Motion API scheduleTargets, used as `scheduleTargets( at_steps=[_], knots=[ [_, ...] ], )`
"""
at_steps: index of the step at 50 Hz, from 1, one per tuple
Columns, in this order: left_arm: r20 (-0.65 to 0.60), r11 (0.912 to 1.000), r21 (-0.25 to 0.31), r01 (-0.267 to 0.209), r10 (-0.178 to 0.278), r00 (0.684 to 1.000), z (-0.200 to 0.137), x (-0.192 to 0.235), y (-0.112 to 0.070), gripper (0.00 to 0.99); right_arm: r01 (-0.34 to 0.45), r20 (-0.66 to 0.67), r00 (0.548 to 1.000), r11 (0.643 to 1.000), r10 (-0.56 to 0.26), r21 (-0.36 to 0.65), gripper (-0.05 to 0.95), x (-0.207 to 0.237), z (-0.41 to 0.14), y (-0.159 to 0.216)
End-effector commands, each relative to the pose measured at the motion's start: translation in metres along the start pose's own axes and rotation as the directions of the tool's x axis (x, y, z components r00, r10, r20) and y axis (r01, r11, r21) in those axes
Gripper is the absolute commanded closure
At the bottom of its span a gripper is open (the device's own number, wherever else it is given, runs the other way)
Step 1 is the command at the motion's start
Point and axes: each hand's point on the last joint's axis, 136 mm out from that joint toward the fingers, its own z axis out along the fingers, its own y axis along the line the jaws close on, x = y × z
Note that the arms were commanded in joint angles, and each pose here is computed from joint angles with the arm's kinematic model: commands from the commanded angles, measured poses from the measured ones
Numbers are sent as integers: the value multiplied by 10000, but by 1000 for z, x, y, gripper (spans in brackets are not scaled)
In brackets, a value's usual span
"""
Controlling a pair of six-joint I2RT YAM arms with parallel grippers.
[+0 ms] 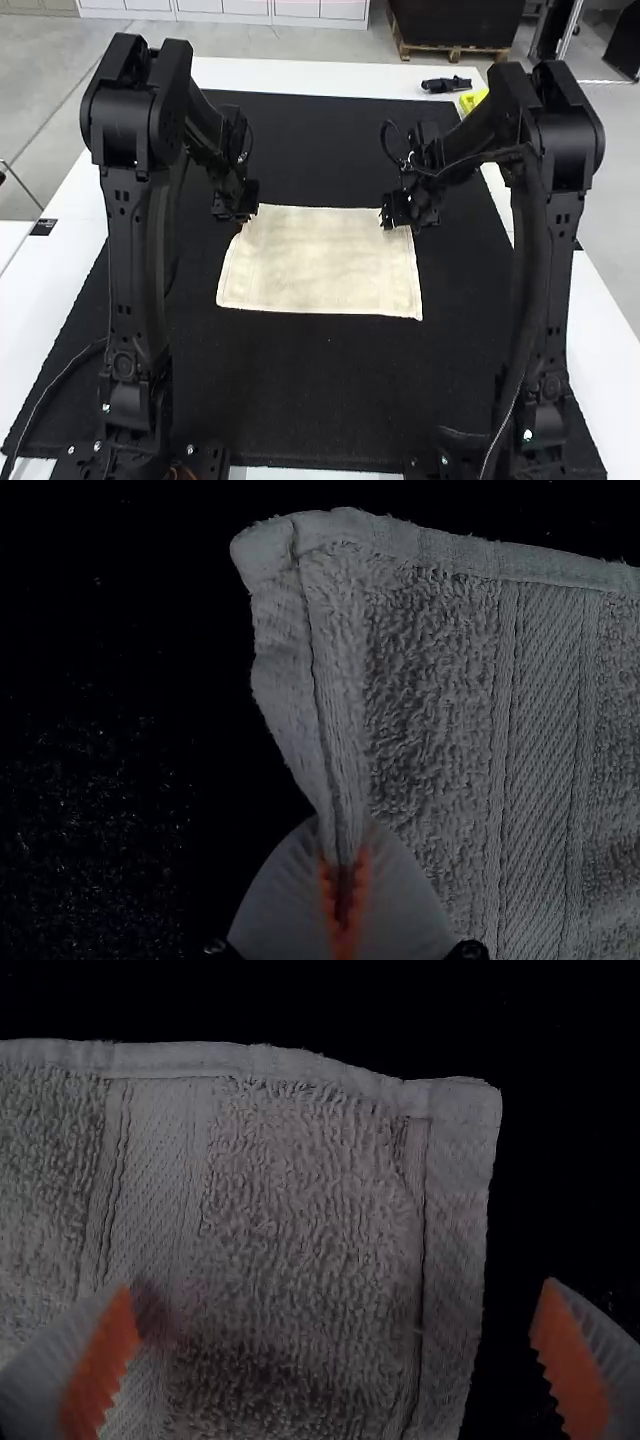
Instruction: Fold the towel.
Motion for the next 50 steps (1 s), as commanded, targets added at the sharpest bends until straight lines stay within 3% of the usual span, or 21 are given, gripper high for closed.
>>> scheduleTargets(
  at_steps=[1,3,4,5,8,21,29,38,43,50],
  knots=[
    [289,9997,205,-102,96,9995,-8,-7,-5,974,-127,-51,9999,9998,127,123,44,1,3,-7],
    [289,9997,205,-117,111,9995,-8,-7,-5,974,-186,-50,9998,9997,187,132,238,1,3,-8],
    [288,9997,212,-131,125,9995,-8,-7,-6,974,-200,-64,9998,9997,200,108,366,2,3,-8],
    [289,9997,205,-117,111,9995,-8,-7,-5,974,-212,-32,9998,9997,212,86,577,1,3,-8],
    [257,9997,208,-129,123,9996,-8,-6,-6,975,-163,-1,9999,9998,163,64,934,0,3,-9],
    [321,9997,193,-119,113,9994,-8,-9,-5,975,-243,-432,9988,9996,237,-140,920,11,3,-12],
    [537,9997,202,-108,97,9985,-11,-18,-5,975,-398,329,9987,9992,398,-29,920,-14,-7,-25],
    [792,9999,14,166,-166,9967,-24,-36,10,975,-514,1069,9930,9986,497,127,920,-48,-30,-38],
    [955,9994,-89,347,-337,9949,-41,-47,19,975,-128,1392,9902,9995,89,272,920,-60,-50,-41],
    [1126,9984,-271,497,-463,9926,-56,-52,29,975,-20,1205,9927,9995,-17,300,920,-57,-67,-40]
  ],
)
